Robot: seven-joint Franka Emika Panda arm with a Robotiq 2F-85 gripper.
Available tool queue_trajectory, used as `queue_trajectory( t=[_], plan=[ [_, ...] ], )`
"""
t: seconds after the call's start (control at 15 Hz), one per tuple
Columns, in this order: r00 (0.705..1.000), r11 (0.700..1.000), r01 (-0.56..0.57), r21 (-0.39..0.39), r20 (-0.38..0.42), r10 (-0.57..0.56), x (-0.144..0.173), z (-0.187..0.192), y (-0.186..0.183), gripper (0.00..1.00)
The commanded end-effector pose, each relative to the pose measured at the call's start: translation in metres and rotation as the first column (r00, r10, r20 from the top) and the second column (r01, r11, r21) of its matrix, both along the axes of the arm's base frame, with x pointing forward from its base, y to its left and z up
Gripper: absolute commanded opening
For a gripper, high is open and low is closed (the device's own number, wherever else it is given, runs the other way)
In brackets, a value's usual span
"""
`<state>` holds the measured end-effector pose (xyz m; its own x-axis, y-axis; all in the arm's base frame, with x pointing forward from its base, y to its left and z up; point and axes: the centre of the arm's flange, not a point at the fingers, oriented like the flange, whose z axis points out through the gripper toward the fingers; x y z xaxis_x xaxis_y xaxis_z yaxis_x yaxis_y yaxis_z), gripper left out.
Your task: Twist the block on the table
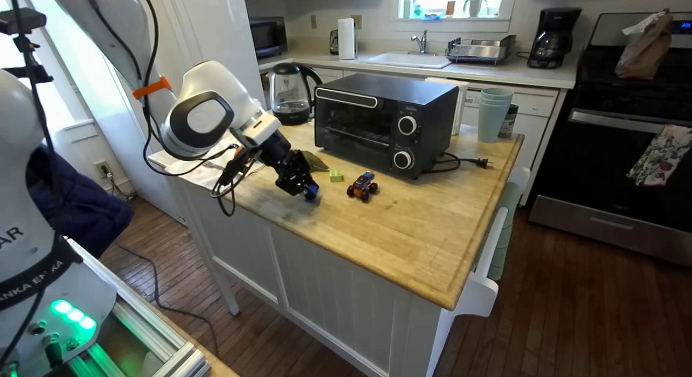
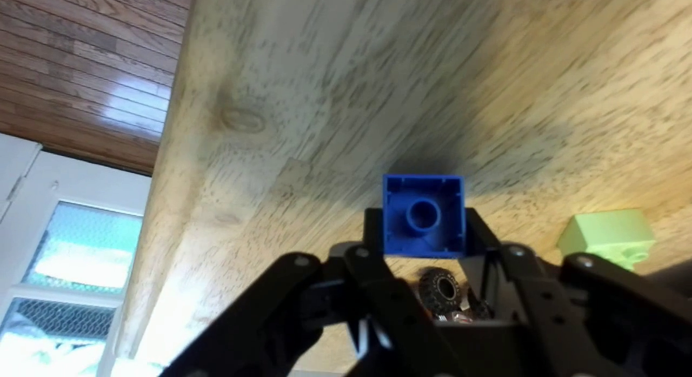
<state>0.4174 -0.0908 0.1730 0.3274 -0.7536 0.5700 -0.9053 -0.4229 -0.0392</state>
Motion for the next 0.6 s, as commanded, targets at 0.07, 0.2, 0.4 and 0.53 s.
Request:
queue_trajectory(
  t=[0.07,0.2,0.4,0.53],
  plan=[
    [1.0,0.997,0.002,-0.074,0.029,0.0,-0.007,-0.012,0.008,0.13],
    [0.999,0.996,-0.006,-0.094,0.039,0.01,-0.008,-0.014,0.011,0.13],
    [0.998,0.991,-0.021,-0.134,0.054,0.028,-0.01,-0.016,0.018,0.13],
    [0.998,0.987,-0.028,-0.158,0.056,0.037,-0.011,-0.02,0.022,0.13]
  ],
)
